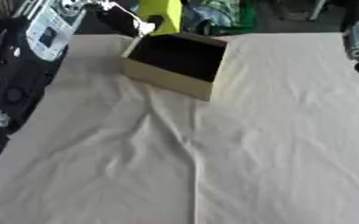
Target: Pick up objects on the table and place them in the box.
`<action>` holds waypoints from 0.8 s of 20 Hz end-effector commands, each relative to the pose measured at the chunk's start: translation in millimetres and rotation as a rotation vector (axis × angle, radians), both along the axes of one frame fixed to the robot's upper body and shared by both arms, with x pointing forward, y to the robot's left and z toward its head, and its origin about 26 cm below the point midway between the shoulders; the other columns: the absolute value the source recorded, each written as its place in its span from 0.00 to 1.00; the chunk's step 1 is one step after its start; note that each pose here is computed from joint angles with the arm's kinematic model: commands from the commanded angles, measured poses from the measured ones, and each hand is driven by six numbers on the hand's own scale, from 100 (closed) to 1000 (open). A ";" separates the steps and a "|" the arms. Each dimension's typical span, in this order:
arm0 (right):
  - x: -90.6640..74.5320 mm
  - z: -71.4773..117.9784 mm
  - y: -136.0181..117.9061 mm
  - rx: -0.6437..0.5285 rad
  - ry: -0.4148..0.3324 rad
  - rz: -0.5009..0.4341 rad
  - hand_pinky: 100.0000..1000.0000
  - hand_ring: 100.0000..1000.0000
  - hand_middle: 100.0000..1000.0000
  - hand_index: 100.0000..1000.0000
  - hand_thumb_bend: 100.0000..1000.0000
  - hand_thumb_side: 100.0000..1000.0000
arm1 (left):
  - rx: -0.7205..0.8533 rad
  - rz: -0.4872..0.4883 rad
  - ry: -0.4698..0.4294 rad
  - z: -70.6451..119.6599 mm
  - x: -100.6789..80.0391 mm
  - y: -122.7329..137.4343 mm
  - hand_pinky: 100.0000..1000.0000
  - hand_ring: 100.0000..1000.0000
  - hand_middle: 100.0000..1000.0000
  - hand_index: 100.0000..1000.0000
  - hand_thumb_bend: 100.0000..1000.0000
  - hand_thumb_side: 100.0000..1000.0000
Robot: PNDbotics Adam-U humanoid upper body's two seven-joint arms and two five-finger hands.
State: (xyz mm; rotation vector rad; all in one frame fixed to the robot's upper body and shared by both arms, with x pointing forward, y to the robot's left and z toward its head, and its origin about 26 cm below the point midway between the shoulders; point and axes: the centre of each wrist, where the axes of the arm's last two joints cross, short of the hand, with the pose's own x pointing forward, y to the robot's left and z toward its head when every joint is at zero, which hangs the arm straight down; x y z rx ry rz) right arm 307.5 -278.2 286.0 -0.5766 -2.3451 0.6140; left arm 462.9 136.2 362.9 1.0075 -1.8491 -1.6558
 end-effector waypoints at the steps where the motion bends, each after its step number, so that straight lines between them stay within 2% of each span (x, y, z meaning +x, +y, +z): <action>1: -4.1 9.9 0.5 -0.008 -0.035 0.010 0.70 0.80 0.66 0.78 0.00 0.34 | 0.018 0.007 -0.042 9.0 -0.4 -2.5 0.63 0.42 0.22 0.62 0.00 0.19; 4: -4.2 9.8 -0.1 -0.008 -0.034 0.007 0.70 0.80 0.66 0.78 0.00 0.35 | 0.044 0.022 -0.017 2.0 3.6 -0.8 0.64 0.43 0.24 0.63 0.00 0.18; 5: -4.2 9.8 -0.2 -0.007 -0.034 0.006 0.70 0.80 0.66 0.78 0.00 0.34 | 0.053 0.029 -0.007 -0.4 4.9 0.1 0.64 0.45 0.27 0.64 0.00 0.09; 6: -4.2 9.8 -0.2 -0.007 -0.035 0.006 0.70 0.80 0.66 0.78 0.00 0.35 | 0.061 0.037 0.000 -2.4 6.0 0.8 0.64 0.45 0.27 0.64 0.00 0.18; 10: -4.2 9.7 -0.5 -0.007 -0.035 0.004 0.70 0.80 0.66 0.78 0.00 0.35 | 0.089 0.072 0.028 -12.1 10.9 3.9 0.68 0.57 0.44 0.71 0.00 0.16; 16: -4.3 10.0 -0.8 -0.006 -0.036 0.002 0.70 0.80 0.66 0.78 0.00 0.34 | 0.149 0.075 0.058 -19.4 14.1 4.7 0.79 0.79 0.73 0.89 0.00 0.12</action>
